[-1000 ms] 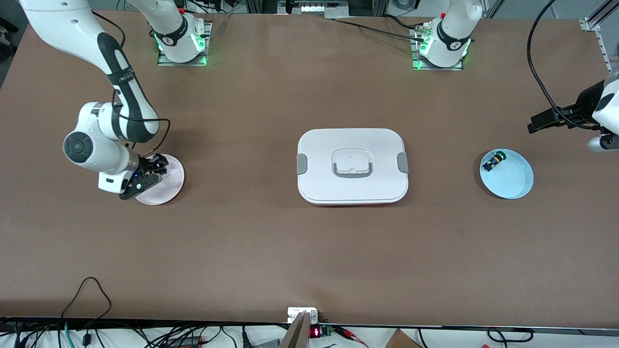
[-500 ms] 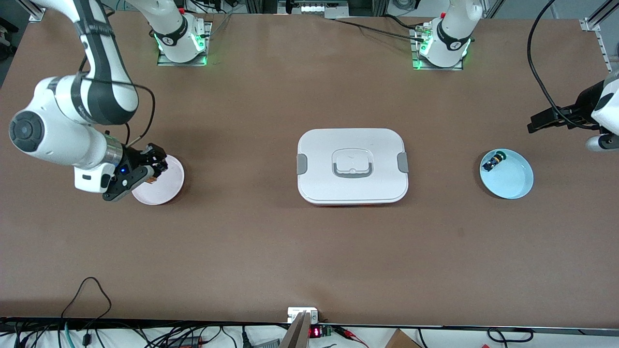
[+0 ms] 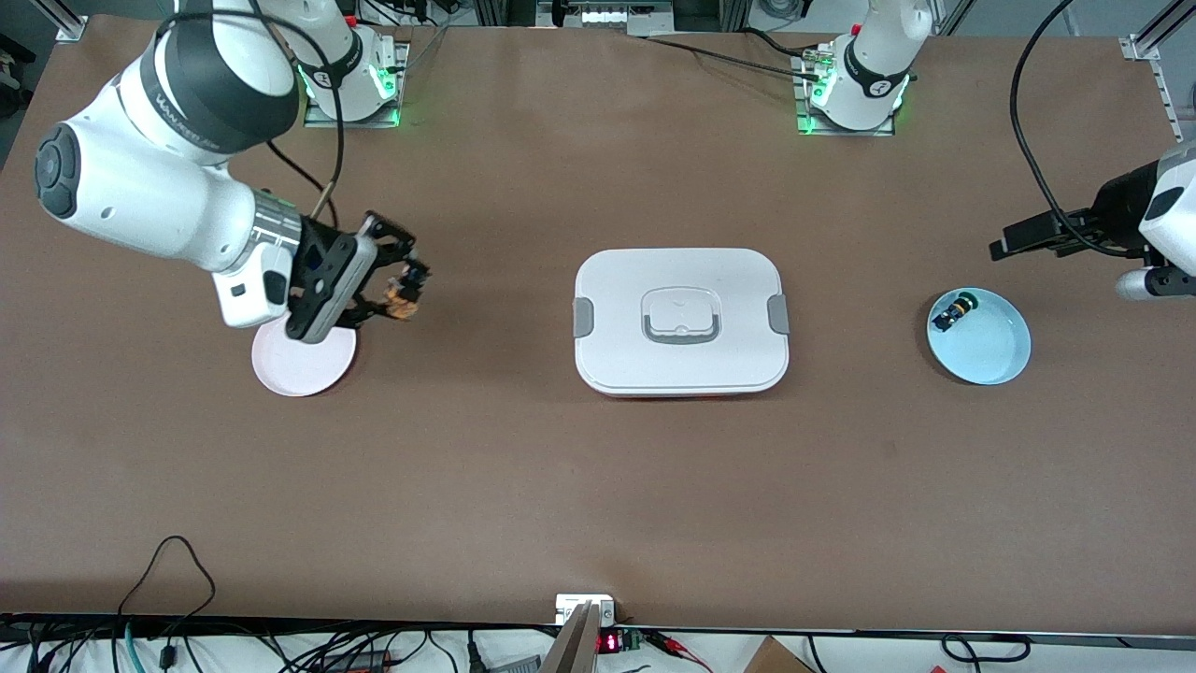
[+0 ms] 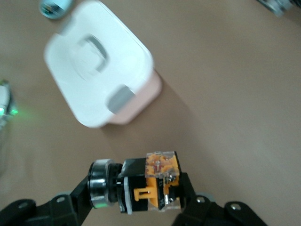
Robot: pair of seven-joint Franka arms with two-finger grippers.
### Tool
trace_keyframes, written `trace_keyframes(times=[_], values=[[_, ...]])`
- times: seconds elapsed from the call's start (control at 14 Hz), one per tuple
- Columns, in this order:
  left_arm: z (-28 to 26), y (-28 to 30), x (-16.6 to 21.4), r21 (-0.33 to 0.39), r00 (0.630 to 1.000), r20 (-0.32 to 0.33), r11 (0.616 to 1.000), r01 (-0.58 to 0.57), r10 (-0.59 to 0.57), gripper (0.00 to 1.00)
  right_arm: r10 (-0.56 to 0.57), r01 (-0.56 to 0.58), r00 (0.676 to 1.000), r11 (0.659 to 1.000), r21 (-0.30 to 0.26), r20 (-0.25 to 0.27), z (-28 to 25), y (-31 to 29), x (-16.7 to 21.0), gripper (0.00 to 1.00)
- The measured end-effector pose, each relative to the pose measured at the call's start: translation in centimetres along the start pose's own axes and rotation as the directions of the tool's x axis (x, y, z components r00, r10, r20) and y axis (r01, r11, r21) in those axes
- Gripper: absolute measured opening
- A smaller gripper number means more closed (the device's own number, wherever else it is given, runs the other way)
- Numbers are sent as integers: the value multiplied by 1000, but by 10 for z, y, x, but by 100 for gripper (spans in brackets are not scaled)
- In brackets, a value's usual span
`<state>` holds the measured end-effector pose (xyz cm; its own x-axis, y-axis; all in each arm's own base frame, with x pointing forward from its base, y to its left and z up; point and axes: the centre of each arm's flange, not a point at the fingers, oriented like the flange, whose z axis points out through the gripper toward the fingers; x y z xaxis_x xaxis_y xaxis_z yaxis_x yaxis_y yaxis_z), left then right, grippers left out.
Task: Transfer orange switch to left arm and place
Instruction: 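Lift the switch over the box with the right gripper while the left gripper approaches, then grasp the switch with the left gripper from the right gripper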
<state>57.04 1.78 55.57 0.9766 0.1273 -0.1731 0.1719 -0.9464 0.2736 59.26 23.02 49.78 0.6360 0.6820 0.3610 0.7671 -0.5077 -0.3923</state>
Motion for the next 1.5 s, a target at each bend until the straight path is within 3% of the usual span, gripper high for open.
trace_keyframes(times=[0.14, 0.29, 0.43, 0.64, 0.79, 0.93, 1.0, 1.14, 1.5], values=[[16, 9, 7, -180, 999, 48, 983, 23, -15, 100, -122, 126, 989, 991, 50, -79, 2, -18, 16, 73], [40, 22, 15, -377, 993, 117, 924, 68, -26, 100, -213, 236, 956, 967, 96, -202, 6, -32, 30, 73], [65, 34, 22, -564, 980, 196, 814, 142, -35, 100, -275, 339, 900, 929, 146, -339, 15, -39, 39, 73], [104, 54, 26, -758, 948, 316, 591, 277, -38, 100, -310, 447, 808, 877, 178, -501, 35, -48, 52, 73], [123, 87, 26, -815, 943, 328, 491, 308, -48, 100, -276, 481, 742, 854, 198, -611, 53, -56, 62, 73], [131, 138, 21, -848, 949, 308, 430, 309, -75, 100, -228, 502, 674, 839, 209, -703, 79, -66, 75, 73], [136, 165, 15, -860, 950, 299, 406, 311, -95, 100, -208, 506, 655, 834, 218, -726, 93, -72, 81, 73], [146, 211, 0, -875, 946, 296, 359, 325, -135, 100, -195, 502, 641, 838, 214, -742, 111, -78, 92, 73], [156, 242, -15, -885, 941, 299, 321, 336, -160, 100, -213, 494, 621, 854, 166, -754, 105, -82, 106, 73]])
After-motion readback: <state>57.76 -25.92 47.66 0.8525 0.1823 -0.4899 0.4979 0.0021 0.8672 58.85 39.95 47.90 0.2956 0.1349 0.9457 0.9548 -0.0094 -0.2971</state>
